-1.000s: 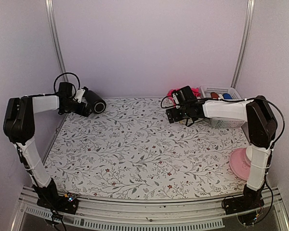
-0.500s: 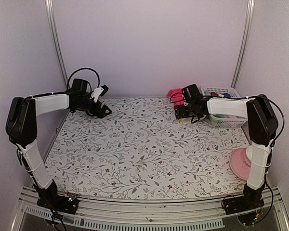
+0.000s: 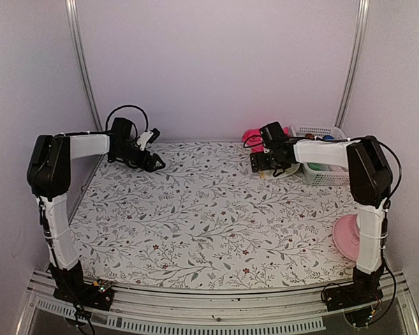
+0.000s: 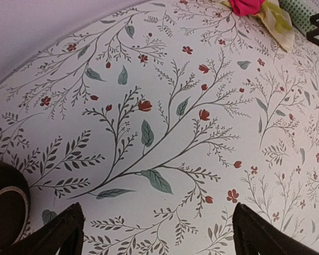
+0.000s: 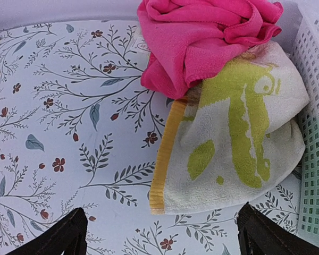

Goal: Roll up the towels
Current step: Move the towel to the towel pile.

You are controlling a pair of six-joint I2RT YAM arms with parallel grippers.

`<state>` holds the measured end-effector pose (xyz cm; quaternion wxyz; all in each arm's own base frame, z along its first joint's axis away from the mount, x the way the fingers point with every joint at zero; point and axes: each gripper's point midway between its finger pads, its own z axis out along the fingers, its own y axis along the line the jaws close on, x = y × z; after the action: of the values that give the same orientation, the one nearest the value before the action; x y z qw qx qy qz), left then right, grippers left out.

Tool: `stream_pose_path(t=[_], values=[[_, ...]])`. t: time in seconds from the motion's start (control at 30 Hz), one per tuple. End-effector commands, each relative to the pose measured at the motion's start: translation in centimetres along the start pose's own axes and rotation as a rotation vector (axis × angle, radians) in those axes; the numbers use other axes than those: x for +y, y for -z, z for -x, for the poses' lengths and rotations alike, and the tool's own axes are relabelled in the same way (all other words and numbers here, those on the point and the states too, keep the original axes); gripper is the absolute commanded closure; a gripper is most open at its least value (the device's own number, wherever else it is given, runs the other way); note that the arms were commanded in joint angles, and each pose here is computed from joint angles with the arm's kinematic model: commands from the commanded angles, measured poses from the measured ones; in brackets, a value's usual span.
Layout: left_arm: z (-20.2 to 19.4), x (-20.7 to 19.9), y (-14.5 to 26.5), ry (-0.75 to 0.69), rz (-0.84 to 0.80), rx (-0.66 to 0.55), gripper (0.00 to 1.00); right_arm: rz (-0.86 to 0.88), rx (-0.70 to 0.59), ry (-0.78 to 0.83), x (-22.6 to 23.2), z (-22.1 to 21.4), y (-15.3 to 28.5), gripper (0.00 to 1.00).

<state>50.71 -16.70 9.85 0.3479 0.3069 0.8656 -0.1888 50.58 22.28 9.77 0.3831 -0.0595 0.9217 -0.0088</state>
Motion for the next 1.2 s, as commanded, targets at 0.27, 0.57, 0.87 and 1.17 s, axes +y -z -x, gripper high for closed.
stream_pose_path(t=[0.27, 0.57, 0.87, 1.17], values=[[-0.6, 1.3, -2.6, 0.114, -0.121, 0.02, 0.03, -0.034, 0.098, 0.023, -0.1, -2.2, -4.4, 0.1], [-0.7, 3.3, -2.9, 0.11, 0.005, 0.013, 0.03, -0.076, 0.18, 0.042, -0.9, -5.0, -8.3, 0.31], [0.5, 2.5, -1.9, 0.102, -0.021, -0.013, 0.03, -0.069, 0.207, 0.06, -0.8, -5.9, -8.8, 0.74], [1.3, -1.4, 1.6, -0.007, -0.101, -0.05, 0.03, 0.184, 0.131, 0.076, 5.5, -2.3, -2.4, 0.98]])
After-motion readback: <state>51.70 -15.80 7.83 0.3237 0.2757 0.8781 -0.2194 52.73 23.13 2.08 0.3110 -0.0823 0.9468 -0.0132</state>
